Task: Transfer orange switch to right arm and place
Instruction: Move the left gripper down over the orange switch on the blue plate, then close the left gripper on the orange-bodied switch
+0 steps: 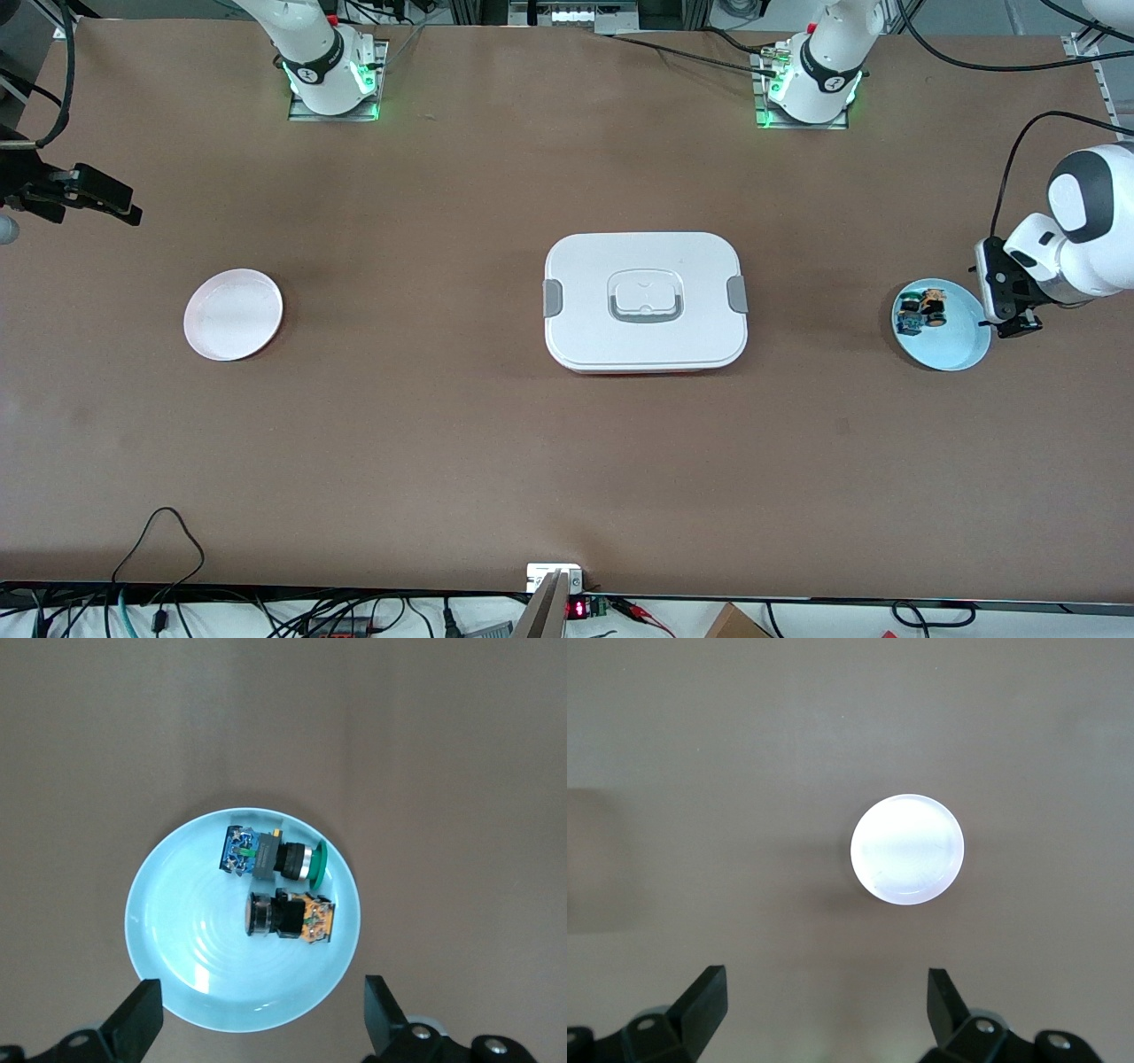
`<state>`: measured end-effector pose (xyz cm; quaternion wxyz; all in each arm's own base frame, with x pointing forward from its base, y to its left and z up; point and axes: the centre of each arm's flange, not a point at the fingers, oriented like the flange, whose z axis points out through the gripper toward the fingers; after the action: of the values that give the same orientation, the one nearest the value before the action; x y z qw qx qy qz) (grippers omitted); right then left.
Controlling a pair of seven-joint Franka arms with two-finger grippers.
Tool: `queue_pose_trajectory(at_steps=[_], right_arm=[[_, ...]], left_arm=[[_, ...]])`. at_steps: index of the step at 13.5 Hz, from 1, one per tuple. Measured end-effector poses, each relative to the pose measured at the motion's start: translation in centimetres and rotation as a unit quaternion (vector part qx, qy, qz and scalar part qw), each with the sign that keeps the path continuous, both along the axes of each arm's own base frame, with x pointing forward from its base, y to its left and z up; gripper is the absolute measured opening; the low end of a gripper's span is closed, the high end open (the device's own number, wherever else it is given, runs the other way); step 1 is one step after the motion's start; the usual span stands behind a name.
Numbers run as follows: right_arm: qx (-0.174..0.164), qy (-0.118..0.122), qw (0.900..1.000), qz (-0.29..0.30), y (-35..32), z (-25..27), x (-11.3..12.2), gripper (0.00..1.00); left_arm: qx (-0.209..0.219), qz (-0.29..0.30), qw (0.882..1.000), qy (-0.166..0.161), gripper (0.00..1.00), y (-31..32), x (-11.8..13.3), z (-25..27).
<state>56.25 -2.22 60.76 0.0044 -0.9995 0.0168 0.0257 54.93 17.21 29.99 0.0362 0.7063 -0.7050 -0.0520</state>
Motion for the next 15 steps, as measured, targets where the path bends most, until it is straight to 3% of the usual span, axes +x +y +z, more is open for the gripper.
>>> queue_pose_trajectory(at_steps=[4, 8, 15], right_arm=[[0.0, -0.003, 1.0, 0.0, 0.0, -0.1, 0.2, 1.0], [-0.001, -0.009, 1.0, 0.0, -0.1, -0.4, 0.4, 1.0], [-0.001, -0.006, 1.0, 0.0, -0.1, -0.8, 0.5, 1.0]], left_arm=[[-0.003, -0.047, 0.999, -0.026, 1.0, -0.4, -0.3, -3.0], [-0.007, -0.039, 0.999, -0.03, 1.0, 1.8, -2.3, -6.0], [-0.01, -0.044, 0.998, -0.043, 1.0, 2.1, -2.3, -8.6]])
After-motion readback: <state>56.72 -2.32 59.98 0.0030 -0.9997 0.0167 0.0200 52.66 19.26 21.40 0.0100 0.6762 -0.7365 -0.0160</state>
